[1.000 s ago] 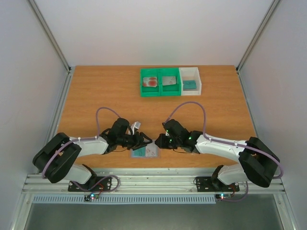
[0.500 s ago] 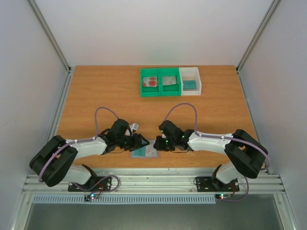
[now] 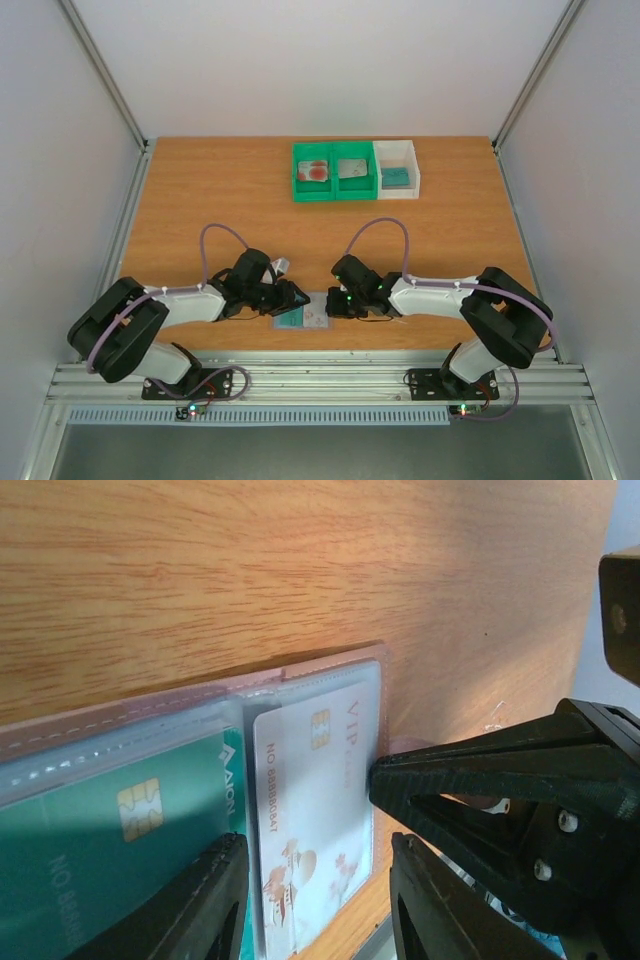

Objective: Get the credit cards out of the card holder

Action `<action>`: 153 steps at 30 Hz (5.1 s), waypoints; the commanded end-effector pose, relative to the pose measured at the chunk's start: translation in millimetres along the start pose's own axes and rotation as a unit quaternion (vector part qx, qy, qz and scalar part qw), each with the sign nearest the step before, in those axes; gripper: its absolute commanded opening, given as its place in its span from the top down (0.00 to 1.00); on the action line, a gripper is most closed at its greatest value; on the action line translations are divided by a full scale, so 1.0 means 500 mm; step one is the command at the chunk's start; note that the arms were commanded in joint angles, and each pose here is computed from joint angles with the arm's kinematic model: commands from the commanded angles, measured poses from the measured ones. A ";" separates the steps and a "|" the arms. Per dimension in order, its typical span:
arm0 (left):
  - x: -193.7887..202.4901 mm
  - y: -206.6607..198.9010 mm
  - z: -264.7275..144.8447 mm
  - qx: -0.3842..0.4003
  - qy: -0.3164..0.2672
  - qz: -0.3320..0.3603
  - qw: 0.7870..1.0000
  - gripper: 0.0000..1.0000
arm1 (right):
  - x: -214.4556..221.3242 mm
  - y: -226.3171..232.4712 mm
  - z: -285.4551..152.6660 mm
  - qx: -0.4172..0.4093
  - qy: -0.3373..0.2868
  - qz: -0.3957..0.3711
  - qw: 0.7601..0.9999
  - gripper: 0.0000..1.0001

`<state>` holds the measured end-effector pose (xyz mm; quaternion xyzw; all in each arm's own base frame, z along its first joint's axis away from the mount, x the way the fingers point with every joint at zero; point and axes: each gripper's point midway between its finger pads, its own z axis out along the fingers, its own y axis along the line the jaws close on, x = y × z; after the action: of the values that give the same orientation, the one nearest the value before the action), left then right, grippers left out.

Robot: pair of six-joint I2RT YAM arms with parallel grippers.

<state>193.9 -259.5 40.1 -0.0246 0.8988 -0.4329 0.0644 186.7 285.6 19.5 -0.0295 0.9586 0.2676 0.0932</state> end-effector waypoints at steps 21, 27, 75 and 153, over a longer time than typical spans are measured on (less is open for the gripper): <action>-0.011 0.022 0.006 -0.026 -0.011 -0.029 0.999 0.62 | -0.011 0.063 -0.047 -0.039 -0.001 -0.016 0.999 0.93; -0.017 0.008 -0.006 -0.030 -0.015 -0.018 0.999 0.62 | -0.020 0.076 -0.048 -0.044 -0.003 -0.021 0.999 0.91; -0.009 0.034 -0.031 -0.048 -0.045 -0.031 0.997 1.00 | 0.040 -0.036 0.039 0.025 0.044 0.030 0.998 0.96; 0.140 -0.363 -0.309 0.272 0.068 0.231 0.932 0.45 | 0.148 0.285 -0.447 -0.370 0.090 -0.241 0.893 0.99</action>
<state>119.9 -257.6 259.2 0.1713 0.7572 -0.6167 0.1303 75.2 292.4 262.5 -0.2944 0.7709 0.5591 0.0804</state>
